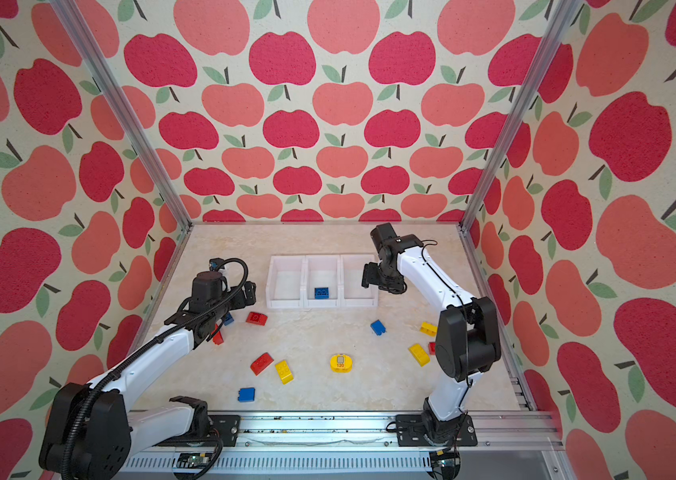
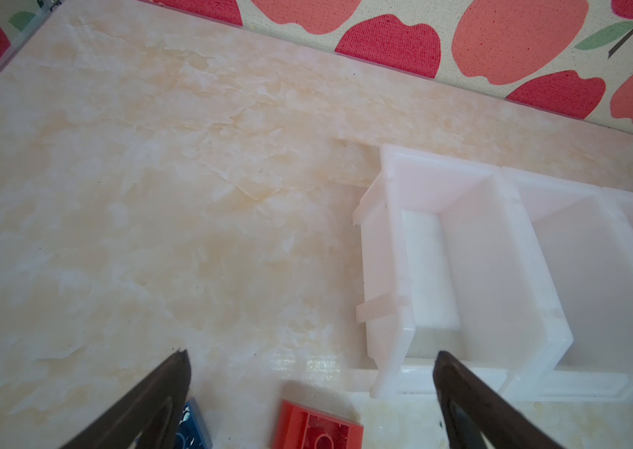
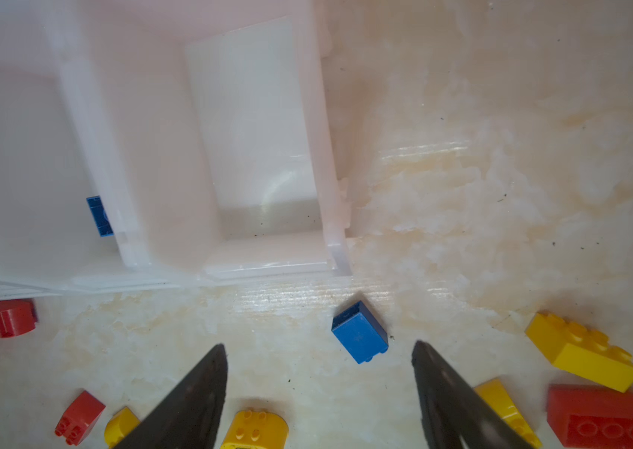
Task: Sort the legos into containers by color
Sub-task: 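Move the right gripper back over the yellow and red bricks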
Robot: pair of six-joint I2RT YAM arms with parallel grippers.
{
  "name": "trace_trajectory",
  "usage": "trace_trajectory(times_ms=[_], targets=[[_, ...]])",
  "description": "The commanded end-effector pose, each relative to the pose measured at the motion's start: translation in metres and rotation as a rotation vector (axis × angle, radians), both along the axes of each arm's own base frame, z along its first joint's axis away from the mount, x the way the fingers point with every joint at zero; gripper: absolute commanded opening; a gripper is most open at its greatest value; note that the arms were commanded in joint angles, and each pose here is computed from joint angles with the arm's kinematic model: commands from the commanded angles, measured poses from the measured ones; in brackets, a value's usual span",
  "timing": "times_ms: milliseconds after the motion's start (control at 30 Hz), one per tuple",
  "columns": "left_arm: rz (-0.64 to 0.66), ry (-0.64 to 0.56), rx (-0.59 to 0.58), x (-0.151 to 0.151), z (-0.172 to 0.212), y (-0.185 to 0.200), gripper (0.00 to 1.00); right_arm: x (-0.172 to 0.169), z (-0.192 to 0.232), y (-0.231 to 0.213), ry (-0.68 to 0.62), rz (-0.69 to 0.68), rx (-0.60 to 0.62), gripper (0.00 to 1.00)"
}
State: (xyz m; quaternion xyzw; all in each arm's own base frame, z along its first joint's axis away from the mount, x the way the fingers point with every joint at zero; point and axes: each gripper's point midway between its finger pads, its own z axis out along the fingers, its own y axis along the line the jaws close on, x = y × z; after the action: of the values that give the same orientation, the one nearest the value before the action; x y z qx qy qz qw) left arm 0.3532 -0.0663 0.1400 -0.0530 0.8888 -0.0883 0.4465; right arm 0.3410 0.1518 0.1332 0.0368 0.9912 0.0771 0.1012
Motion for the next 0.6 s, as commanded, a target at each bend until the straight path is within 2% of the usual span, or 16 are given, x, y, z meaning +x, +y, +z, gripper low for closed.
trace_trajectory(times_ms=[0, 267, 567], targets=[[0.011, -0.031, -0.012, 0.006, 0.014, -0.002, 0.99, -0.01, 0.0, -0.035, 0.008, -0.085, -0.023, 0.82], [0.012, -0.032, -0.012, 0.006, 0.014, -0.002, 0.99, -0.03, -0.02, -0.098, 0.059, -0.197, -0.056, 0.83], [0.004, -0.031, -0.005, 0.008, 0.016, -0.004, 0.99, -0.05, -0.042, -0.143, 0.126, -0.29, -0.088, 0.83]])
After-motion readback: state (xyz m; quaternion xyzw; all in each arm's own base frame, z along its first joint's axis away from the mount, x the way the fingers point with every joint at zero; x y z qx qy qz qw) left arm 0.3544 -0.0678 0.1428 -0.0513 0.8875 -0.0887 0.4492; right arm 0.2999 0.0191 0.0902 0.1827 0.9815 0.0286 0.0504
